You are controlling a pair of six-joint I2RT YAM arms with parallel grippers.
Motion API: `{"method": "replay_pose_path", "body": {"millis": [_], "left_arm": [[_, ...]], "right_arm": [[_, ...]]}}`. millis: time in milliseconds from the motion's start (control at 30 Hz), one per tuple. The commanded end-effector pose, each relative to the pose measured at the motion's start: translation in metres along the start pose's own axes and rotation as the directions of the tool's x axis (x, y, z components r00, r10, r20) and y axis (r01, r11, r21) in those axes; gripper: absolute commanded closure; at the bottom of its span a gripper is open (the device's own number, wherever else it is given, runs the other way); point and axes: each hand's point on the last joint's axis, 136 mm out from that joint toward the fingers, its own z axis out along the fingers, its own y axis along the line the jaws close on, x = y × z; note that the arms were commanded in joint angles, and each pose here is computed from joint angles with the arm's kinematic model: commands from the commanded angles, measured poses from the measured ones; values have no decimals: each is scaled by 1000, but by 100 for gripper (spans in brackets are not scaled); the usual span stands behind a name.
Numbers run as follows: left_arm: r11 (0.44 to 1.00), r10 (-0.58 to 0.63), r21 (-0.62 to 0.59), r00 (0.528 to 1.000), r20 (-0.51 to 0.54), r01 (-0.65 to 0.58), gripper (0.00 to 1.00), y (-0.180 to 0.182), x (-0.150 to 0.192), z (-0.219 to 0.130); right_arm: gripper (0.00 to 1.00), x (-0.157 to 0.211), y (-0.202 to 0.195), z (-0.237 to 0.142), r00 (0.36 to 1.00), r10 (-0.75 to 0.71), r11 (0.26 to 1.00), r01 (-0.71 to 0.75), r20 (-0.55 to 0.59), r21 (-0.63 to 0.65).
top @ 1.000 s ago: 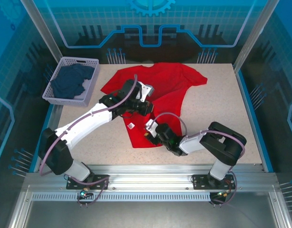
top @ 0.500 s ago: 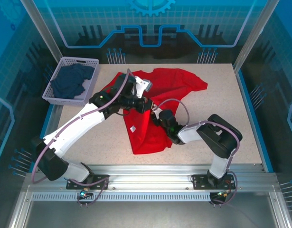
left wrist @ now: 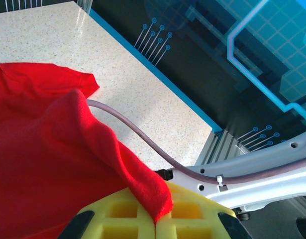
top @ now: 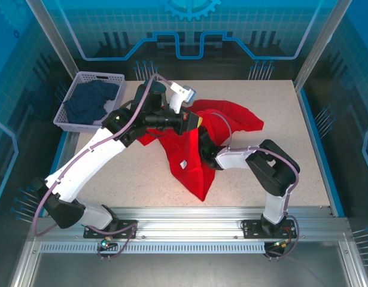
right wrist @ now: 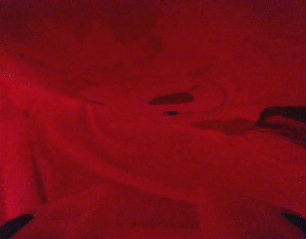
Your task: Fold the inside-out t-shirt
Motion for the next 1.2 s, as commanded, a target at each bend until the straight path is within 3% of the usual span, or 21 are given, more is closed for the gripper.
{"method": "replay_pose_path", "body": {"millis": [0, 267, 367, 500, 667, 967, 1167], "left_arm": [[998, 48, 27, 992, 121, -52, 100, -24, -34, -24], [982, 90, -176, 987, 132, -66, 100, 13, -49, -9], [981, 87, -184, 990, 107, -66, 100, 18, -47, -1], [994, 80, -80, 991, 108, -72, 100, -2, -47, -2], [993, 94, 54, 987, 130, -102, 100, -34, -47, -19], [975, 154, 111, 945, 288, -193, 100, -68, -73, -62], [969, 208, 61, 924, 321, -239, 100, -72, -81, -80]], "right_arm": [[51, 11, 2, 2, 997, -6, 1000, 6, -80, 11], [40, 9, 64, -32, 991, -115, 991, 110, -64, -76], [36, 8, 76, -35, 991, -117, 988, 109, -67, -113], [32, 21, 68, -10, 976, -122, 989, 104, -180, -105], [32, 27, 34, 25, 947, 5, 998, -23, -320, -53], [29, 27, -6, 40, 903, 36, 998, -13, -428, 56], [22, 26, -18, 45, 889, 4, 1000, 2, -458, 14]]}}
